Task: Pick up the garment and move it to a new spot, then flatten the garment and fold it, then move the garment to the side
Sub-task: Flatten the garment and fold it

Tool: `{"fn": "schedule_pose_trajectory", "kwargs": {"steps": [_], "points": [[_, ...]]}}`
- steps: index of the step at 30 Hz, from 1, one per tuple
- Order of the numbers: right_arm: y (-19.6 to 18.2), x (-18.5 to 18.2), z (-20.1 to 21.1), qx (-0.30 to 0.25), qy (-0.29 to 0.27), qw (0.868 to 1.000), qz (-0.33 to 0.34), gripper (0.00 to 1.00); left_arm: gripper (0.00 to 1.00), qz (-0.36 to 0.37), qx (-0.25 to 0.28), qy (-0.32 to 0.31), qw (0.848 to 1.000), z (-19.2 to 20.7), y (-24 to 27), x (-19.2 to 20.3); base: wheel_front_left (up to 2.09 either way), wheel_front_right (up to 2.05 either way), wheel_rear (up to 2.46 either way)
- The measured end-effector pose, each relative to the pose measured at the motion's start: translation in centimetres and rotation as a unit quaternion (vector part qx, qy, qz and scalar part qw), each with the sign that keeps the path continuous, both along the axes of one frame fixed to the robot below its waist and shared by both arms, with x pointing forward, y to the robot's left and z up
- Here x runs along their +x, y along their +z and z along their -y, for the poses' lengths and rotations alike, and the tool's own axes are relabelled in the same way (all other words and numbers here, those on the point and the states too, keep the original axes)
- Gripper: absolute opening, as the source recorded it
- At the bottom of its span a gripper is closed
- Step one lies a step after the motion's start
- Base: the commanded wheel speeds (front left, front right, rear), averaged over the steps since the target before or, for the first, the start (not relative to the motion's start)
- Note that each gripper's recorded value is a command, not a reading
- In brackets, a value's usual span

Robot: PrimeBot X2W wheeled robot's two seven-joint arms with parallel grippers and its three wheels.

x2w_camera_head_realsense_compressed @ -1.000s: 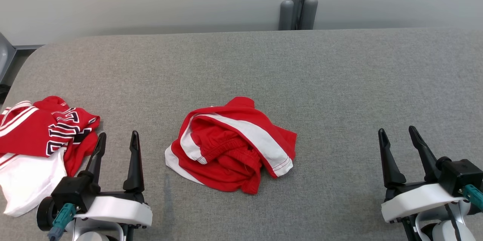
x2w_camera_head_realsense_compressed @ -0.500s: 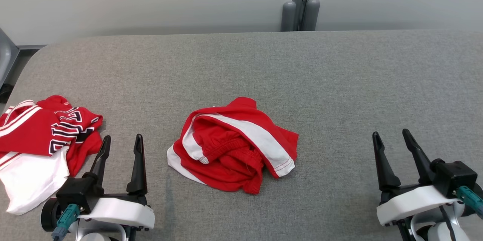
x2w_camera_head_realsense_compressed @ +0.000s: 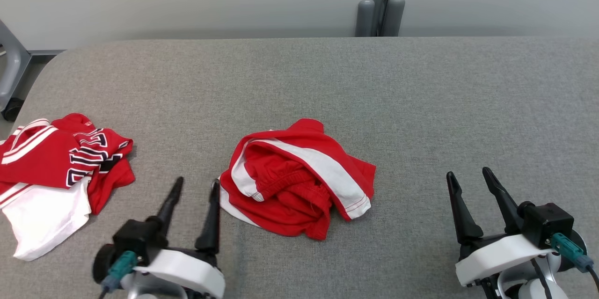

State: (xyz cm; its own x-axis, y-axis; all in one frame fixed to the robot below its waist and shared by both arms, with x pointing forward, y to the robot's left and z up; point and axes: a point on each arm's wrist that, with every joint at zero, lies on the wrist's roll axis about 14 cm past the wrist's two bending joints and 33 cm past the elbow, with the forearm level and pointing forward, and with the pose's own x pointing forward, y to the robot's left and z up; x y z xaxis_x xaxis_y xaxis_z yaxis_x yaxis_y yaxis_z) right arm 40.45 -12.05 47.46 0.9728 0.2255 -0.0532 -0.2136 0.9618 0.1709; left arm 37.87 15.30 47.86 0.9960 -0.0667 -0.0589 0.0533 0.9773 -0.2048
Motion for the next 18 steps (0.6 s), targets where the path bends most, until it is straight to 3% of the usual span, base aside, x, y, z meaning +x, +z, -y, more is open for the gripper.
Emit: {"fn": "schedule_pose_trajectory", "kwargs": {"steps": [9,18], "points": [[-0.2,0.0,0.2,0.0,-0.003,1.0,-0.003,1.0,1.0,-0.102,-0.049,-0.107,0.988,6.6,-4.1,-0.9,0.0,0.0,0.0],[-0.8,-0.2,1.2,0.001,-0.018,1.0,-0.011,1.0,1.0,-0.132,-0.053,-0.111,0.984,7.0,-5.9,0.5,0.0,0.0,0.0]]}}
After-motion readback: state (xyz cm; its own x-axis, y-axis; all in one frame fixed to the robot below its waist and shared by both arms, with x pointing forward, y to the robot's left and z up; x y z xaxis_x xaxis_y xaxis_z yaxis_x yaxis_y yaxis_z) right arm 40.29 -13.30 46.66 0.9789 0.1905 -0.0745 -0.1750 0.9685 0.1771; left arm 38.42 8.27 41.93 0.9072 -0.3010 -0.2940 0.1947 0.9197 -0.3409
